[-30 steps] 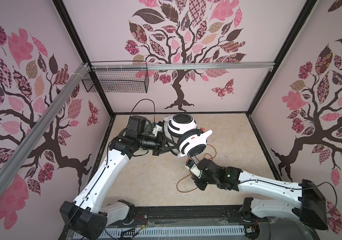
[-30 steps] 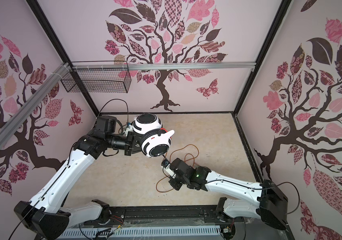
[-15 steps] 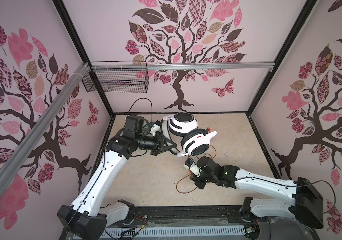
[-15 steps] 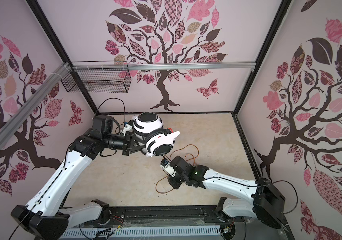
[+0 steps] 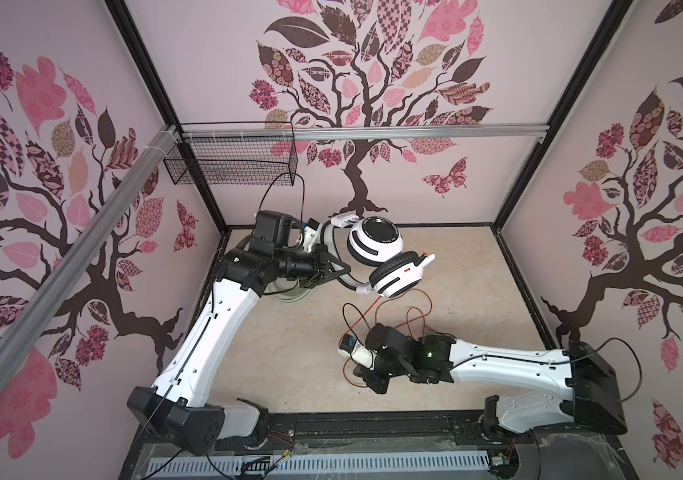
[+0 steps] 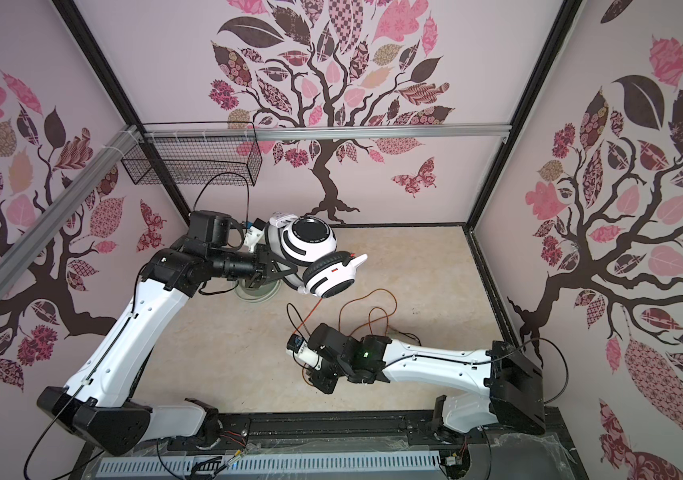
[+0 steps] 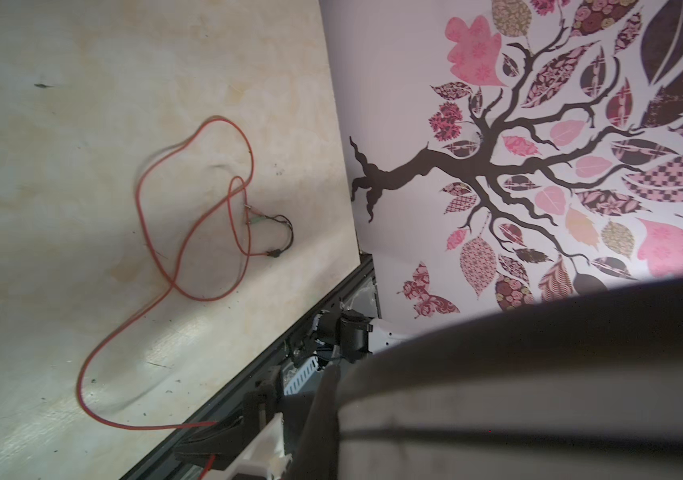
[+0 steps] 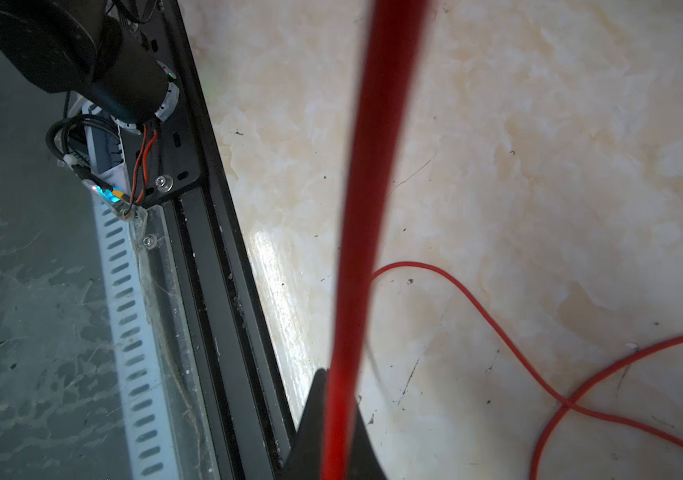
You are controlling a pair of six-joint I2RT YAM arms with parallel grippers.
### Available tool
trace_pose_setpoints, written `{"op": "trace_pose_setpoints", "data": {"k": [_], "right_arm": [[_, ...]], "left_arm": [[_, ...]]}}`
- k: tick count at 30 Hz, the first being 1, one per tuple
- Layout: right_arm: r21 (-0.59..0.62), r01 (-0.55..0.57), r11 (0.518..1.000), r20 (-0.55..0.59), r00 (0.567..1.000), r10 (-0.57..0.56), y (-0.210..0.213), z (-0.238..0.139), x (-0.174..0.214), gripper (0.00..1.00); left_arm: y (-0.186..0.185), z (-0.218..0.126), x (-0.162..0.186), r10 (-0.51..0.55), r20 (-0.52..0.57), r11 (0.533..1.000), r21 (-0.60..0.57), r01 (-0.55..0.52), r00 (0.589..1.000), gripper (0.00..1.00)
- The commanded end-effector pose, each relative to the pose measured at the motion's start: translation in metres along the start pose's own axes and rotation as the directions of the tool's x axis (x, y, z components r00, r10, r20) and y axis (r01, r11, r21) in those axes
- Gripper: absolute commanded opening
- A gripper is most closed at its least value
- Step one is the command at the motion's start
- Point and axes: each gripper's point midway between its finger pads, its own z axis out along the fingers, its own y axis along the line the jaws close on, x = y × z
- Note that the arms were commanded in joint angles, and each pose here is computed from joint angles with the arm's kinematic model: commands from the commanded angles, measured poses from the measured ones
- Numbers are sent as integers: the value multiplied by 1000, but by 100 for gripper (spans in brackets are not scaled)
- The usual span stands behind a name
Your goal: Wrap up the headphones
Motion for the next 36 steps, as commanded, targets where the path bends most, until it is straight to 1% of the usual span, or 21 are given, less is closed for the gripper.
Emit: {"op": "trace_pose_setpoints", "data": {"k": [1,4,7,9,11,12,16,18,22,24,27,30,33,36], "right_arm": [[-29,23,999,-47,999,-25,13,-3,2,0],[-45,44,998,-47,998,-46,22,-8,-4,0],[-54,60,997,-46,997,-62,28,-13,-15,0],[-60,75,995,-49,996,-78,32,-18,-23,0],[-62,98,993,-48,994,-101,35,-26,-34,0],[-63,109,992,-49,993,-112,36,-29,-38,0],[-60,155,986,-48,986,-158,39,-47,-60,0],[-38,179,983,-42,983,-180,38,-60,-72,0],[62,228,972,-23,974,-227,27,-95,-96,0],[131,248,960,-44,969,-244,16,-112,-103,0],[213,259,942,-85,965,-247,0,-134,-109,0],[299,251,921,-94,968,-233,-17,-155,-112,0],[408,218,887,-78,976,-204,-41,-181,-116,0],[498,179,849,-54,983,-176,-64,-207,-118,0]], "left_arm": [[-2,-9,-14,89,75,995,-58,-84,993,0],[8,-9,-20,99,118,990,-115,-85,988,0],[22,-11,-21,133,145,970,-222,-98,980,0],[33,-13,-19,170,152,942,-314,-116,974,0],[45,-14,-16,218,143,895,-424,-139,966,0],[50,-13,-14,232,133,876,-459,-148,964,0],[75,-12,-8,239,105,822,-551,-144,965,0],[87,-15,-6,243,94,794,-591,-142,965,0],[101,-18,6,250,48,761,-627,-166,967,0],[107,-20,13,250,22,750,-636,-180,968,0],[115,-26,23,249,-3,731,-656,-190,969,0],[121,-34,32,252,-22,709,-677,-200,968,0],[123,-40,41,258,-32,708,-674,-212,966,0],[119,-41,52,262,-48,730,-643,-231,964,0]]}}
